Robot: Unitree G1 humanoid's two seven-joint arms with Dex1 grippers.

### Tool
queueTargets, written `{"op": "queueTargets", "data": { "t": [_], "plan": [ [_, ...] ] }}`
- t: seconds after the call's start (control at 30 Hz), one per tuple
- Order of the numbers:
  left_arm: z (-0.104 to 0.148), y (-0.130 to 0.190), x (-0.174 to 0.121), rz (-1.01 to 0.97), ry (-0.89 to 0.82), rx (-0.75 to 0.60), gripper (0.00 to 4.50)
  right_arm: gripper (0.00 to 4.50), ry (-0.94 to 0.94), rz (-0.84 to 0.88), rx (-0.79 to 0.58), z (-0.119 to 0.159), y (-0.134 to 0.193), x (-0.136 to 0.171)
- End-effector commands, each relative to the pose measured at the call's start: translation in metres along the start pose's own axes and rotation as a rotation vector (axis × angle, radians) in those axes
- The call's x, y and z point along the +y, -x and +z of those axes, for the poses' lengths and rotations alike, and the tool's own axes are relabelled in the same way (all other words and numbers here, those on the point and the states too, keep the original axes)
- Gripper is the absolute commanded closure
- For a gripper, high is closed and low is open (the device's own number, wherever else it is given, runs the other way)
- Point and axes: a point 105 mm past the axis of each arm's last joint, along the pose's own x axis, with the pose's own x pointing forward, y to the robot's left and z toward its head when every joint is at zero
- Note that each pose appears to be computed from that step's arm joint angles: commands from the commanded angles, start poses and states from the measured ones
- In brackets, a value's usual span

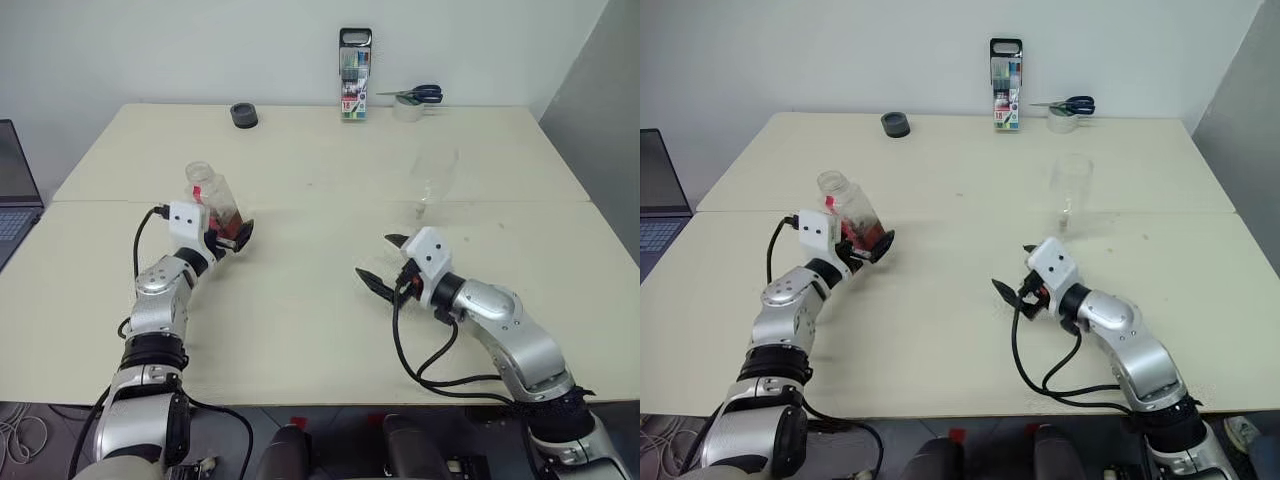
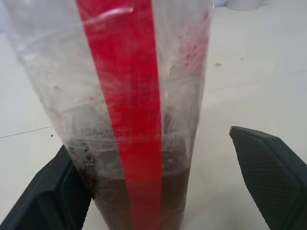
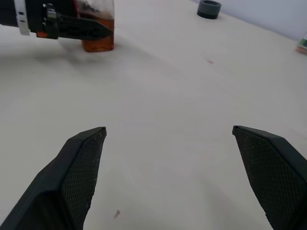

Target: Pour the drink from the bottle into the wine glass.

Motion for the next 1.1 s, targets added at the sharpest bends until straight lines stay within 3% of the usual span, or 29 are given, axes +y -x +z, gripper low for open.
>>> {"op": "queueTargets", "data": {
  "t": [0.03, 0.37, 0.6, 0.83, 0.93, 1.1],
  "plan": [
    [0.003, 0.006, 0.0, 0.003, -0.041, -0.017, 0.04, 0.0, 0.037, -0.085, -0.068, 0.007, 0.005, -0.006],
    [-0.005, 0.021, 0.006, 0.019, -0.059, 0.003, 0.04, 0.0, -0.008, -0.104, -0.085, 0.001, 0.009, 0.002],
    [-0.009, 0.053, 0.001, -0.024, -0.074, 0.024, 0.04, 0.0, -0.08, -0.221, -0.083, -0.006, 0.02, -0.008],
    [-0.008, 0.079, -0.041, -0.225, -0.079, 0.058, 0.04, 0.0, -0.18, -0.396, -0.09, -0.014, 0.015, -0.029],
    [0.01, 0.075, -0.08, -0.433, -0.088, 0.025, 0.04, 0.0, -0.237, -0.497, -0.102, -0.018, 0.002, -0.056],
    [0.033, 0.07, -0.1, -0.582, -0.103, -0.008, 0.04, 0.0, -0.247, -0.553, -0.099, -0.022, -0.011, -0.085]
  ]
}}
